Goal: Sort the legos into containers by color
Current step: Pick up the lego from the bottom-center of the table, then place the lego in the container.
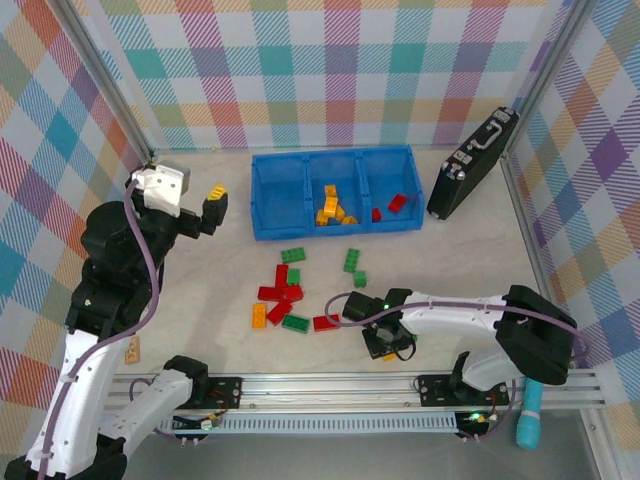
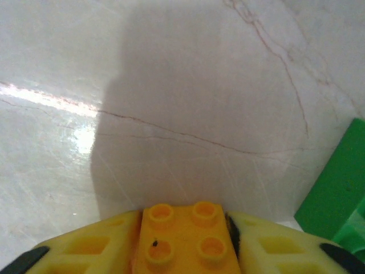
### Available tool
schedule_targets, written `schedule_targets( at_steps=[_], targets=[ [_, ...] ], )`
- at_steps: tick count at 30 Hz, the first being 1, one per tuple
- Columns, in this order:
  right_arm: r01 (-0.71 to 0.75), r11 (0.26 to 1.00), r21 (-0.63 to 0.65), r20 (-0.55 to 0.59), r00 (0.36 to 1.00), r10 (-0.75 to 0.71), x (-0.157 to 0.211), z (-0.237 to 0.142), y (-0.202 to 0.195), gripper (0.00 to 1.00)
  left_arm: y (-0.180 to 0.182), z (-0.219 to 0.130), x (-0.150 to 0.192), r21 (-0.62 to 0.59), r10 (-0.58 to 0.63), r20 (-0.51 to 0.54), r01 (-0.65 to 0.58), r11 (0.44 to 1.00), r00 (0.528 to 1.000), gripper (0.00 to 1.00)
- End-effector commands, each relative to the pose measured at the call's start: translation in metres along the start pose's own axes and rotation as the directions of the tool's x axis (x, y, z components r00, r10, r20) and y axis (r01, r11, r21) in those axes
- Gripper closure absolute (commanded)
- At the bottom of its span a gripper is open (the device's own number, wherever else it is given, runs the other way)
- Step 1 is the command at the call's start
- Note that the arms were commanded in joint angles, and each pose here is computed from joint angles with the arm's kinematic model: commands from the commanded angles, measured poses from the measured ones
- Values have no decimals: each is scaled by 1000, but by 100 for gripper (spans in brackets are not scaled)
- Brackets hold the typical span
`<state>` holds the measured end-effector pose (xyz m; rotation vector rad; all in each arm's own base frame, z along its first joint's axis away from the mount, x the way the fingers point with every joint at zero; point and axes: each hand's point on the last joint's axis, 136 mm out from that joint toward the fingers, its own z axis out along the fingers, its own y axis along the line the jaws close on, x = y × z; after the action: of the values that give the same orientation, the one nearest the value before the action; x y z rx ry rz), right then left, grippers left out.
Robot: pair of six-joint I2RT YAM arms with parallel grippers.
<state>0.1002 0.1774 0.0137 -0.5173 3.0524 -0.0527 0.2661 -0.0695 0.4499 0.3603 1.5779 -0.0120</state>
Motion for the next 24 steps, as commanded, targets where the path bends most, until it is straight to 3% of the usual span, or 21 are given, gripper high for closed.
schedule_targets(
  at_steps=[1,6,11,16,24],
  targets=[
    [-3,1000,0,-24,1000,3,6,-3,0,61,2,-1,-11,-9,8,40,-8,1000,999,0],
    [37,997,-69,56,998,-33,-35,-42,18,64,2,-1,-10,-9,11,35,-10,1000,999,0],
    [110,985,-135,257,964,-72,-131,-109,29,65,6,-7,-12,-32,21,45,-20,999,999,0],
    [196,979,-58,442,884,-151,-236,-156,28,65,7,-11,-14,-38,21,56,-18,999,998,0],
    [200,980,12,538,825,-175,-353,-147,20,66,8,-11,-16,-36,22,53,-20,999,998,0]
  ],
)
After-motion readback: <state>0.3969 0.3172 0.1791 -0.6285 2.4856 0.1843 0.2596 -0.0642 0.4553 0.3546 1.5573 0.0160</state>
